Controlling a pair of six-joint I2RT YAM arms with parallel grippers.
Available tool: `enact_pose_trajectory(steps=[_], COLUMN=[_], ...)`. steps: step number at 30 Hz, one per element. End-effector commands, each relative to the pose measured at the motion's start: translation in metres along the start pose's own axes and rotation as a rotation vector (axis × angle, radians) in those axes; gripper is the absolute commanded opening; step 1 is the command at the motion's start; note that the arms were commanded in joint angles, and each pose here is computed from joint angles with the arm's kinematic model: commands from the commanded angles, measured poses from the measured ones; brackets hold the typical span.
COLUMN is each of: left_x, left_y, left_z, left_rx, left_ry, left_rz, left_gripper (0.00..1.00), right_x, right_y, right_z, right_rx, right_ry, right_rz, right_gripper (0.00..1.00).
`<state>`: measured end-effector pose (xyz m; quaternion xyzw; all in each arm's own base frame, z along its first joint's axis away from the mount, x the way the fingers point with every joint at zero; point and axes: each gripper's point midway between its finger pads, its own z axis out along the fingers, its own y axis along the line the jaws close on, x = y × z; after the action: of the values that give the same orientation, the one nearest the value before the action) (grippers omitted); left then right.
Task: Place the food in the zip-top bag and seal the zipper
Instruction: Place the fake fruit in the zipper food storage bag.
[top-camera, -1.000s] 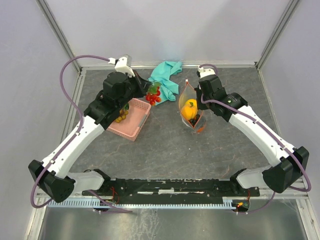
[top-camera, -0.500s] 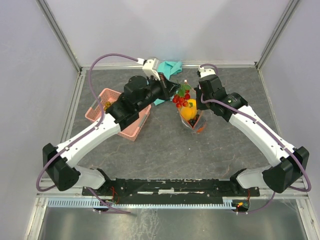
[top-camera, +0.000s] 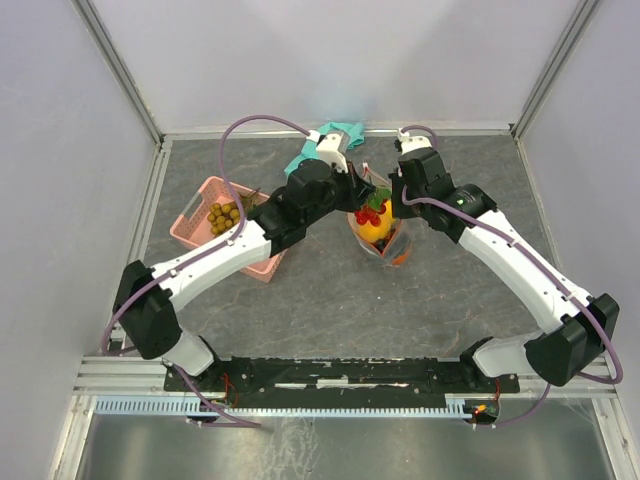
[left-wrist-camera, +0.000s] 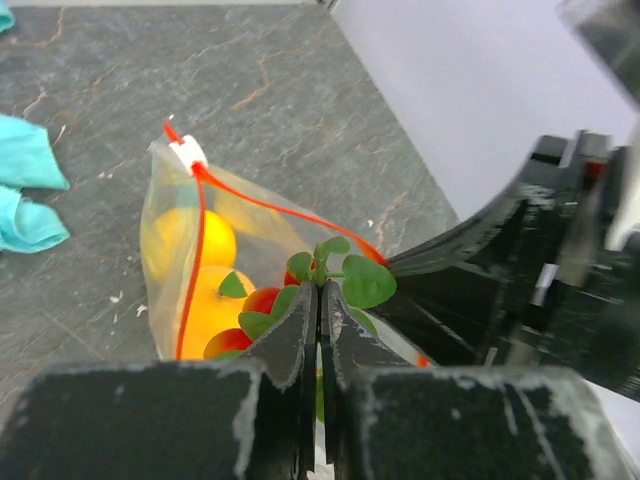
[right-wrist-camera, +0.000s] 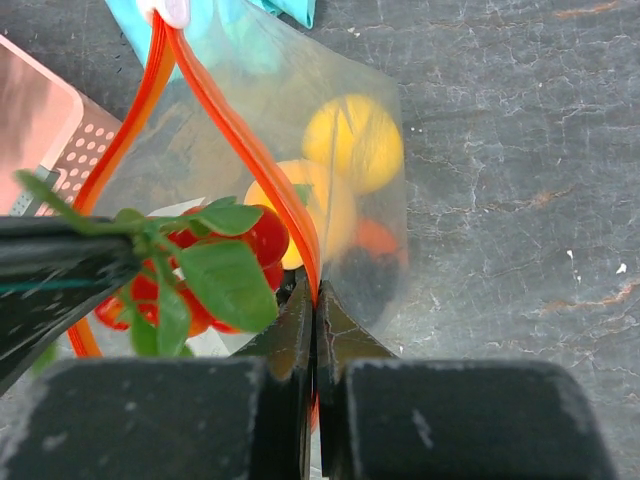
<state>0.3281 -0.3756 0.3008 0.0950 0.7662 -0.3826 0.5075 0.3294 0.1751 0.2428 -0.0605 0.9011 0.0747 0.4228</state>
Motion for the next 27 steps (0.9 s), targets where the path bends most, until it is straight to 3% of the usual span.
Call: enact_pose_trajectory(steps=[1, 10, 18, 24, 27], left_x=[-0.009, -0.019, -0.021, -0.011, -0.012], left_y=[0.007, 0.020, 0.032, 0.044, 0.040], left_z=[0.009, 0.033, 0.056, 0.069, 0.070], left_rx=[-0.058, -0.112, -0.130, -0.148, -0.137], left_ry=[-0.023, -0.080, -0.123, -0.118, -0.118], left_rz=[0.025, 0.144, 0.334, 0.436, 0.440], left_gripper=[0.03, 0.03, 0.03, 0.16, 0.39], right_x=[-0.026, -0.024, -0.023, -0.020, -0.019], right_y=[0.008, 0.015, 0.020, 0.021, 0.021], right_z=[-0.013, -0.007, -0.005, -0.002, -0.001], right_rx=[-0.041, -0.071, -0.089, -0.096, -0.097], right_ry=[-0.072, -0.050, -0.039, -0.028, -0.024], right_rz=[0.035, 0.034, 0.032, 0.027, 0.023], right_gripper=[0.01, 0.01, 0.01, 0.01, 0.01])
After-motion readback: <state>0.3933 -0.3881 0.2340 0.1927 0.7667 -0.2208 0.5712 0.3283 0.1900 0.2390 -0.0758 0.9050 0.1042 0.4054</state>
